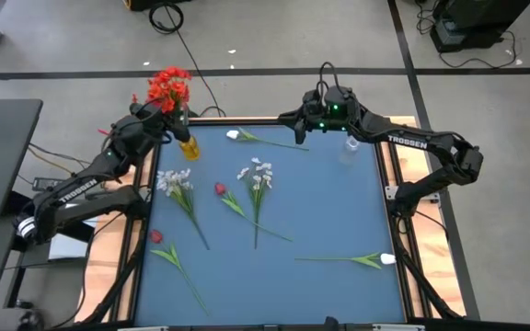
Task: Sort flowers into vase by color
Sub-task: Put the red flowers into the yellow transparent flower vase
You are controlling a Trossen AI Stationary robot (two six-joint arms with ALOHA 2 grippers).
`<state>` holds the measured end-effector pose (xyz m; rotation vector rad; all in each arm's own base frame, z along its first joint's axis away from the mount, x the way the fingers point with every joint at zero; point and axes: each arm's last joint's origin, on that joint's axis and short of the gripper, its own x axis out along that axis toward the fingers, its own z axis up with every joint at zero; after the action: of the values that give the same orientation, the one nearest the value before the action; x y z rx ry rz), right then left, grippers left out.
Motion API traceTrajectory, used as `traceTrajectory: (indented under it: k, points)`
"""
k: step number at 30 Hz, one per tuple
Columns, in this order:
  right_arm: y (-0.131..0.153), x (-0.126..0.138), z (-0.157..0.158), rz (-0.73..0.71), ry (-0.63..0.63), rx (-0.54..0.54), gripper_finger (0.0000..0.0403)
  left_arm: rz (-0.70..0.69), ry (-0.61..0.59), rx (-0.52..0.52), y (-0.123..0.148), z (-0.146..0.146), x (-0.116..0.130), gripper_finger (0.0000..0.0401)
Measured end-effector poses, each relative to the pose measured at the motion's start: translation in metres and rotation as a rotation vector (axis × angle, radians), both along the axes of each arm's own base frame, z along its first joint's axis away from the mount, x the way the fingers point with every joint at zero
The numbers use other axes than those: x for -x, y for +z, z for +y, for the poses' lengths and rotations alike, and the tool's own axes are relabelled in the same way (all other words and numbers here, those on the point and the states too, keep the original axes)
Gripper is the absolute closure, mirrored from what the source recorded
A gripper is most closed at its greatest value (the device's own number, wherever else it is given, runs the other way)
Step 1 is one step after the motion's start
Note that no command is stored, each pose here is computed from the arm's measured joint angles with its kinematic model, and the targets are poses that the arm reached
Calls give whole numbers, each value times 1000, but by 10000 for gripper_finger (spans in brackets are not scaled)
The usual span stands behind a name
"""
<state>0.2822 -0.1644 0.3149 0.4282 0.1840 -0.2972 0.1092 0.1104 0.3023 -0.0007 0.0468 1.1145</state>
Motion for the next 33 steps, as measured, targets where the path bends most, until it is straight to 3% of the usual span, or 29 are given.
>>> traceTrajectory:
  k: [5, 18, 25, 29, 33]
  points:
    - [0, 2, -4, -3, 2, -3, 318, -6, 19, 42, -4, 2, 2, 389]
    - [0, 0, 0, -14, 4, -46, 318, -2, 32, 153, -14, 1, 3, 331]
    - [-4, -3, 7, 6, -7, -135, 292, 93, 55, 315, -17, -5, 10, 225]
    - [-12, -6, 18, 88, -49, -165, 269, 151, 79, 422, -10, -12, 17, 159]
    - [-23, -12, 30, 176, -88, -180, 260, 195, 91, 475, 1, -19, 24, 121]
